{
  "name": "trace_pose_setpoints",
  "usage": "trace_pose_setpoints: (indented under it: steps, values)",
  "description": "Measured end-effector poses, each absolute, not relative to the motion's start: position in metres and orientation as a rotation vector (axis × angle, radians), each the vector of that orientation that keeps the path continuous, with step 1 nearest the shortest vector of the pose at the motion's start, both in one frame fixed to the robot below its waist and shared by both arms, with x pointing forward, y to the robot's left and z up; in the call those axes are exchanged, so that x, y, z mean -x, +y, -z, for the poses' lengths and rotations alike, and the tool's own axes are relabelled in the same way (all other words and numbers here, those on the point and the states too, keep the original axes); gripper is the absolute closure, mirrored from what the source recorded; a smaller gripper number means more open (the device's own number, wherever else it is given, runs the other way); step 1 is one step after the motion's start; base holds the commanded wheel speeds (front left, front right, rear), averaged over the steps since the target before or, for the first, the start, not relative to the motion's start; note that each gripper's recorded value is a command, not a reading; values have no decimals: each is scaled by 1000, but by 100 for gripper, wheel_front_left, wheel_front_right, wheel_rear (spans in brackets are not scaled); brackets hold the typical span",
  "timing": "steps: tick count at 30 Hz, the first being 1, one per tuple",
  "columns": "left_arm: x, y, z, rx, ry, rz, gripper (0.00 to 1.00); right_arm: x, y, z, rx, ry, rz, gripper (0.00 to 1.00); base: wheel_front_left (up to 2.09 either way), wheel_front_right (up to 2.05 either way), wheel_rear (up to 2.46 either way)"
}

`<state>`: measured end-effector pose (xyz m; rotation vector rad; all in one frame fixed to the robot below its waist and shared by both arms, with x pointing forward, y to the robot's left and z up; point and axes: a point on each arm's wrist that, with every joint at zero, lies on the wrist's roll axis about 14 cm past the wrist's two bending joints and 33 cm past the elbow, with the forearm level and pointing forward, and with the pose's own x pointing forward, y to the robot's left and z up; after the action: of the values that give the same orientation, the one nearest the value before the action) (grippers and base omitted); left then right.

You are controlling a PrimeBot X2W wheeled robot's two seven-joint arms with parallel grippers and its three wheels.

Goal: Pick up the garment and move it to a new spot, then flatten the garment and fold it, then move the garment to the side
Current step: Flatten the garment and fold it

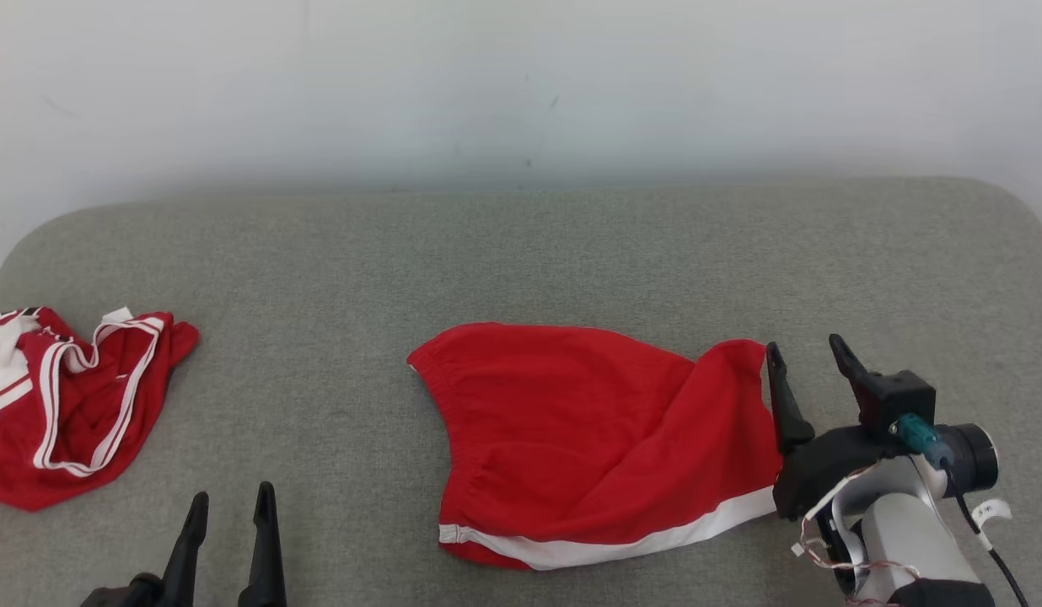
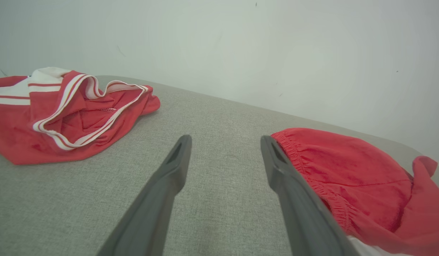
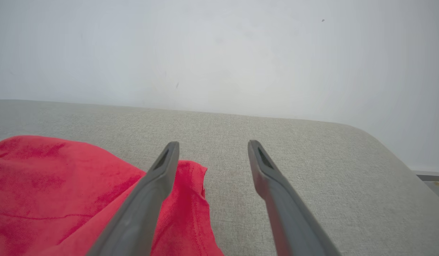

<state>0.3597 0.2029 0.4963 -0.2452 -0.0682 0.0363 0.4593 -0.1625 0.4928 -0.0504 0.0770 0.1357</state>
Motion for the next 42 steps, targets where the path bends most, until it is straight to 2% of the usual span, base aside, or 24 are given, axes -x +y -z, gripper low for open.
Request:
trace_pose_setpoints:
  steps: [10, 20, 31, 42]
  values:
    - [-361, 189, -500, 245, -74, -1, 0, -401, -161, -511, 41, -61, -150, 0, 0, 0, 0]
    - [-355, 179, -506, 236, -86, 27, 0, -358, -161, -503, 15, -59, -135, 0, 0, 0, 0]
    - [-347, 174, -508, 223, -92, 41, 0, -335, -163, -490, -18, -16, -118, 0, 0, 0, 0]
    - [-344, 172, -503, 219, -76, 44, 0, -334, -167, -489, -52, -6, -100, 0, 0, 0, 0]
